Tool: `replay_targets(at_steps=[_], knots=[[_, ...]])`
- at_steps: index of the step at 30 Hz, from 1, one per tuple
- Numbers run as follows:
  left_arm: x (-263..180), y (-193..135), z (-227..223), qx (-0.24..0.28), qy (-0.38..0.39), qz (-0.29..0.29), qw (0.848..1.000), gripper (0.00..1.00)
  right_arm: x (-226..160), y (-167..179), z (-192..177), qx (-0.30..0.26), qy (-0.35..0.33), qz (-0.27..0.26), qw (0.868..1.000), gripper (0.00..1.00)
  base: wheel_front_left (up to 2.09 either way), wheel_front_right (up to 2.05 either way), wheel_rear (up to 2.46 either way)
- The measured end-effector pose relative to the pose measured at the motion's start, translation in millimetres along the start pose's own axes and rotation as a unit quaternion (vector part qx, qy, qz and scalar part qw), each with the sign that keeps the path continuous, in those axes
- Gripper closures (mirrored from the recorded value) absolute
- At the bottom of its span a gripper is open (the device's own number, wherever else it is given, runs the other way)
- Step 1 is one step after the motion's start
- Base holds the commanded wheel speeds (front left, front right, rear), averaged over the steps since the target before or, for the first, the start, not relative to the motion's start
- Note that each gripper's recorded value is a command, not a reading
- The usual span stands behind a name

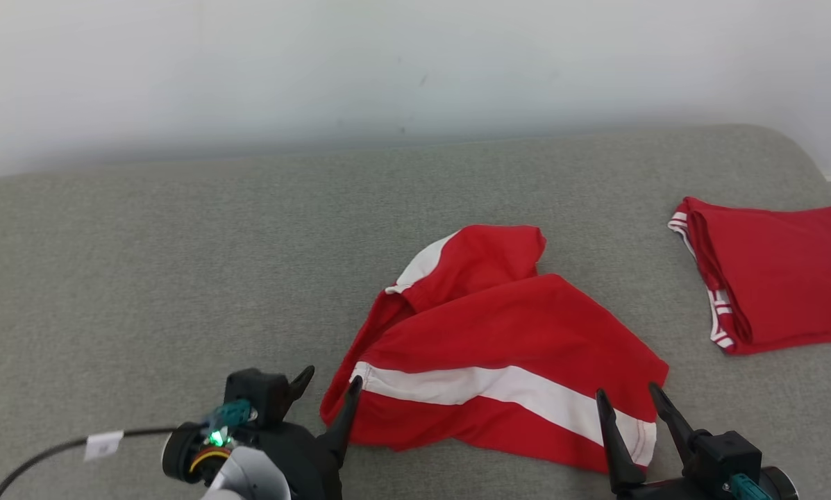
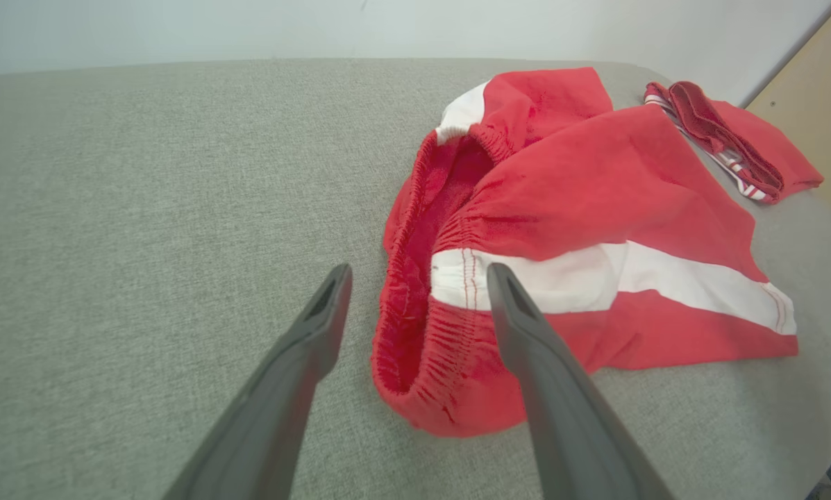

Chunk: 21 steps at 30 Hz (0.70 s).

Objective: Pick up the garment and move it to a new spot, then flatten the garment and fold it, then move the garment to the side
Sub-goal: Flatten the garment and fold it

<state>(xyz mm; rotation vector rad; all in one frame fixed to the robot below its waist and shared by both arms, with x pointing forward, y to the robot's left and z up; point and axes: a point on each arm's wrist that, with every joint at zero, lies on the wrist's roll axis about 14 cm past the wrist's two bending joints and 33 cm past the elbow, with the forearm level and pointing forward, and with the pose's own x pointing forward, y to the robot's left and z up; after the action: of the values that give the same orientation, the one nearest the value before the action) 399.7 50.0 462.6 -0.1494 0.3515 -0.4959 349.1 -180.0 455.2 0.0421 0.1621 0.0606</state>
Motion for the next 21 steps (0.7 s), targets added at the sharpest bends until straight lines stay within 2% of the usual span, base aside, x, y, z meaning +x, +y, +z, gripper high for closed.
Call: replay_targets(at_steps=[4,9,12,13,14,18,21], knots=[[12.4,-3.1,-5.8,0.034,0.052,-0.018,0.998,0.00,-5.3,-8.8,-1.8,0.004,0.001,-0.015,1.000,0.00,0.00,0.00,0.00],[21.7,-4.8,-16.6,0.045,0.096,-0.029,0.994,0.01,-13.2,-21.5,-4.0,0.008,0.002,-0.037,0.999,0.00,0.00,0.00,0.00],[25.1,-7.2,-22.0,0.046,0.113,-0.038,0.992,0.38,-17.1,-27.8,-6.6,0.009,0.005,-0.048,0.999,0.00,0.00,0.00,0.00],[25.9,-8.2,-23.8,0.046,0.118,-0.040,0.991,0.46,-18.0,-28.9,-7.6,0.009,0.007,-0.050,0.999,0.00,0.00,0.00,0.00],[26.6,-8.9,-24.6,0.044,0.121,-0.042,0.991,0.49,-18.7,-29.9,-8.4,0.009,0.008,-0.052,0.999,0.00,0.00,0.00,0.00],[27.1,-13.4,-26.8,0.020,0.137,-0.054,0.989,0.45,-20.0,-31.9,-9.2,0.009,0.009,-0.056,0.998,0.00,0.00,0.00,0.00],[26.1,-13.1,-25.3,-0.004,0.147,-0.052,0.988,0.35,-19.9,-30.7,-8.2,0.009,0.008,-0.054,0.998,0.00,0.00,0.00,0.00]])
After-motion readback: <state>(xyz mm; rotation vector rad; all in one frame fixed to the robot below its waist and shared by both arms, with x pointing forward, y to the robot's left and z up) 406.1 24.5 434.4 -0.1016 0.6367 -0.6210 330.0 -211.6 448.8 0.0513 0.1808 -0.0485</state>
